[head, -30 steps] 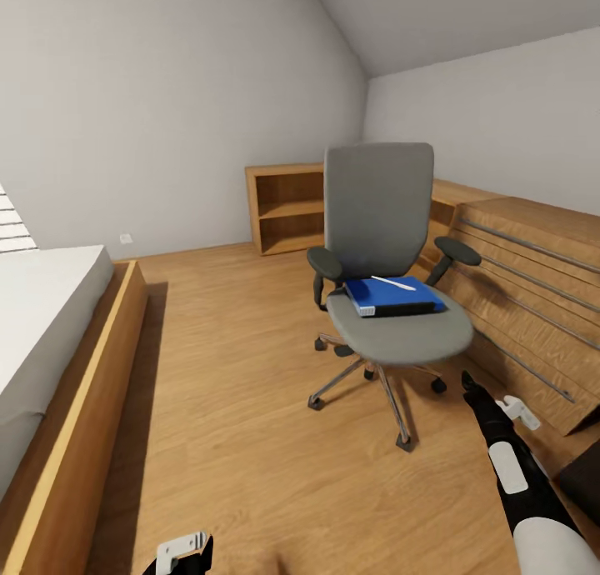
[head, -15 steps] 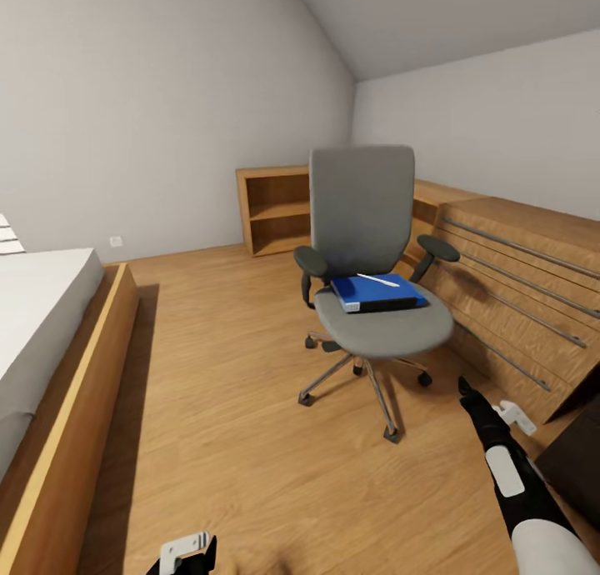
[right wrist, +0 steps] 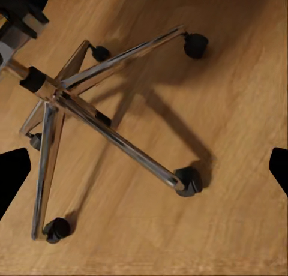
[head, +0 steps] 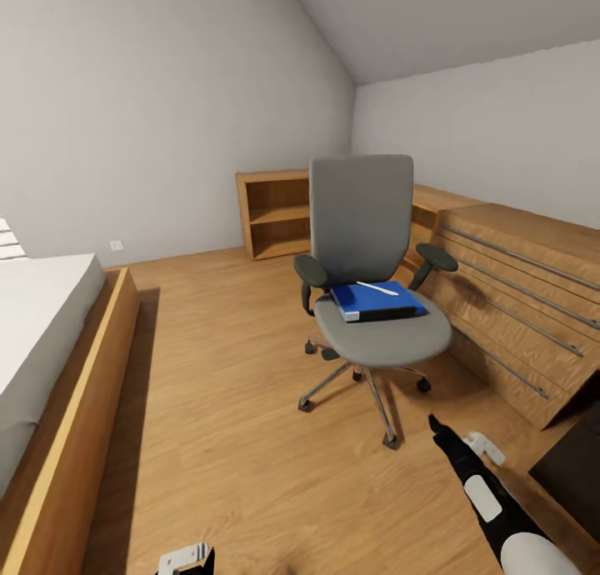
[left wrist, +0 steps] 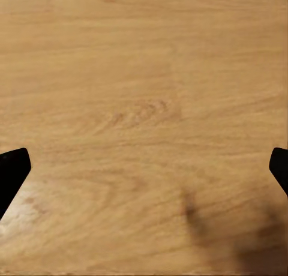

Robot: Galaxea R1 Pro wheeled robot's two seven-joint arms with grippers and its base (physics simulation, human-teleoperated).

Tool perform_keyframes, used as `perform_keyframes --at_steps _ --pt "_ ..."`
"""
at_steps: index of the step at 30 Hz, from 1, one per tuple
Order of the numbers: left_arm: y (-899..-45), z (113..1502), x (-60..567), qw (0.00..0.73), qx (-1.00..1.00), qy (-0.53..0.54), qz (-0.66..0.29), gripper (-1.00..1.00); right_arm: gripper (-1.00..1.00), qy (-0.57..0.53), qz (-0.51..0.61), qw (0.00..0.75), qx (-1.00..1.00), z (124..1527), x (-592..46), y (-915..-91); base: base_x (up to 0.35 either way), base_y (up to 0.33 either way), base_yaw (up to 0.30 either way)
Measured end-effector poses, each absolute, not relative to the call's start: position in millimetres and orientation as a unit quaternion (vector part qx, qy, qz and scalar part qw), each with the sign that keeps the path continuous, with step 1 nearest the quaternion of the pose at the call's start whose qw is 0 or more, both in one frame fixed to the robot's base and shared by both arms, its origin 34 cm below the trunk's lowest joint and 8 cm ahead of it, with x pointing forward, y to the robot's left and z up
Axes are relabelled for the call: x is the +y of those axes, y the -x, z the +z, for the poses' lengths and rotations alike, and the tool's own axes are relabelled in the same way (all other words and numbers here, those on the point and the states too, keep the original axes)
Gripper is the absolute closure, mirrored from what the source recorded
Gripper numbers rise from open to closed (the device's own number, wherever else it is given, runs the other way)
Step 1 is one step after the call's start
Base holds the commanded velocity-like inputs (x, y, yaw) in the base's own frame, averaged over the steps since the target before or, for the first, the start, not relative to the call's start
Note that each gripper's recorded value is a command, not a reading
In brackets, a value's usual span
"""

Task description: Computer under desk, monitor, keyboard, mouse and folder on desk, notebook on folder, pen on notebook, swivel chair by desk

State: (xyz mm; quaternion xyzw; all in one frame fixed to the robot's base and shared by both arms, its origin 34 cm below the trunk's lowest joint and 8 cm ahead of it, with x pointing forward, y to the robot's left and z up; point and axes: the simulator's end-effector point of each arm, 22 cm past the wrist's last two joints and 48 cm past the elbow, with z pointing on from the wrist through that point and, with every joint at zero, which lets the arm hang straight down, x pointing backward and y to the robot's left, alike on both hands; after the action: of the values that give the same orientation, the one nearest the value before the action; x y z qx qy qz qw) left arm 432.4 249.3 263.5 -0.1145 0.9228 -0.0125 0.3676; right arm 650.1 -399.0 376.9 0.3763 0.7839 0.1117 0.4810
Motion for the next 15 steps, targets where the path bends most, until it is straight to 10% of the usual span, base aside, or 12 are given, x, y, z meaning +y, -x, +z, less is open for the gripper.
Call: perform_keyframes --at_steps 15 --pt "-432.5 290.7 251.0 0.357 0.927 0.115 -0.009 -1.0 -1.0 -0.297 0.034 0.458 0.837 336.7 -362.6 -576.8 0.0 0.0 0.0"
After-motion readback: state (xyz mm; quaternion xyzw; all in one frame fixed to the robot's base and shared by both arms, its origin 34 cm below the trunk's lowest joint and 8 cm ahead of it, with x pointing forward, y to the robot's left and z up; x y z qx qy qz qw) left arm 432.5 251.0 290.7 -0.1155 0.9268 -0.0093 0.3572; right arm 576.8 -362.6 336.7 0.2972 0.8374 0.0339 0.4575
